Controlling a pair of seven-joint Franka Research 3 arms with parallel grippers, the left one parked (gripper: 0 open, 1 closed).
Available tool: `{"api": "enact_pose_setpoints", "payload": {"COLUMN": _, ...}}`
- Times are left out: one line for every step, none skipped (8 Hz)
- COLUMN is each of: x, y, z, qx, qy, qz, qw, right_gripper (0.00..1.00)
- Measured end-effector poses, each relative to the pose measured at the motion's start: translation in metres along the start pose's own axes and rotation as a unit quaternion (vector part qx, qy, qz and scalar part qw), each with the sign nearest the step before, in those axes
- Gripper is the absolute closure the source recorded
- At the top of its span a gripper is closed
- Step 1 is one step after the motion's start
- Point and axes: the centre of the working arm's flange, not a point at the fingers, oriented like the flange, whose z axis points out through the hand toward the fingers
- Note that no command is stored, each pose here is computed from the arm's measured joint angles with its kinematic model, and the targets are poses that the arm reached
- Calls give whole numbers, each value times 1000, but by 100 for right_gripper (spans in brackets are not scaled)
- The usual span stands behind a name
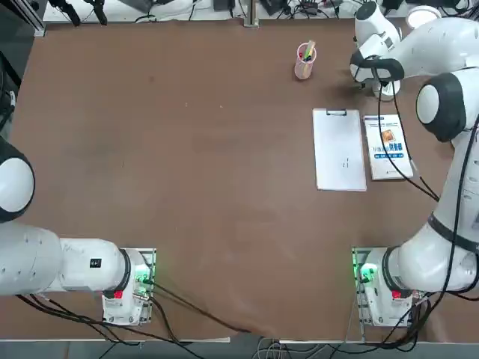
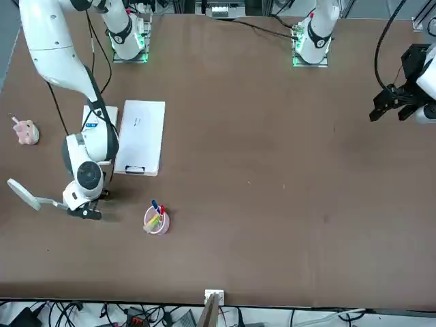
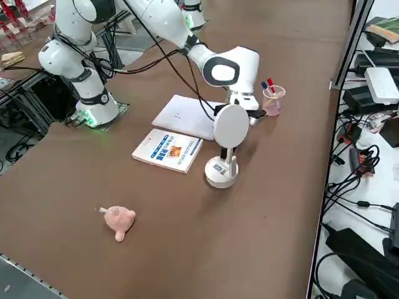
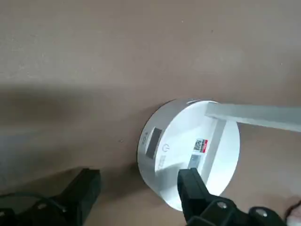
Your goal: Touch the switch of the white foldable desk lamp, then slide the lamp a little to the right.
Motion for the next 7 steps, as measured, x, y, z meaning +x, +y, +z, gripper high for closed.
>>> {"api": "enact_pose_setpoints", "payload": {"x": 1, "y": 1, "z": 0, "qx": 1, "qy": 1, "qz": 1, "qw": 1000, "right_gripper": 0}}
{"api": "enact_pose_setpoints", "payload": {"x": 1, "y": 3, "z": 1, "qx": 3, "qy": 3, "qz": 3, "qw": 1000, "right_gripper": 0}}
{"api": "enact_pose_setpoints", "payload": {"x": 2, "y": 4, "z": 2, "qx": 4, "qy": 4, "qz": 4, "qw": 1000, "right_gripper": 0}}
{"api": "enact_pose_setpoints", "payload": {"x": 2, "y": 5, "z": 4, "qx": 5, "qy": 4, "qz": 5, "qw": 1000, "right_gripper": 0}}
{"api": "enact_pose_setpoints", "payload": {"x": 2, "y": 7, "z": 8, "qx": 6, "qy": 3, "qz": 6, "qw": 1000, "right_gripper": 0}}
{"api": "enact_pose_setpoints", "payload": {"x": 2, "y": 10, "z": 11, "qx": 7, "qy": 3, "qz": 8, "qw": 1000, "right_gripper": 0}}
{"api": "enact_pose_setpoints", "payload": {"x": 2, "y": 11, "z": 12, "qx": 9, "qy": 4, "qz": 9, "qw": 1000, "right_gripper": 0}}
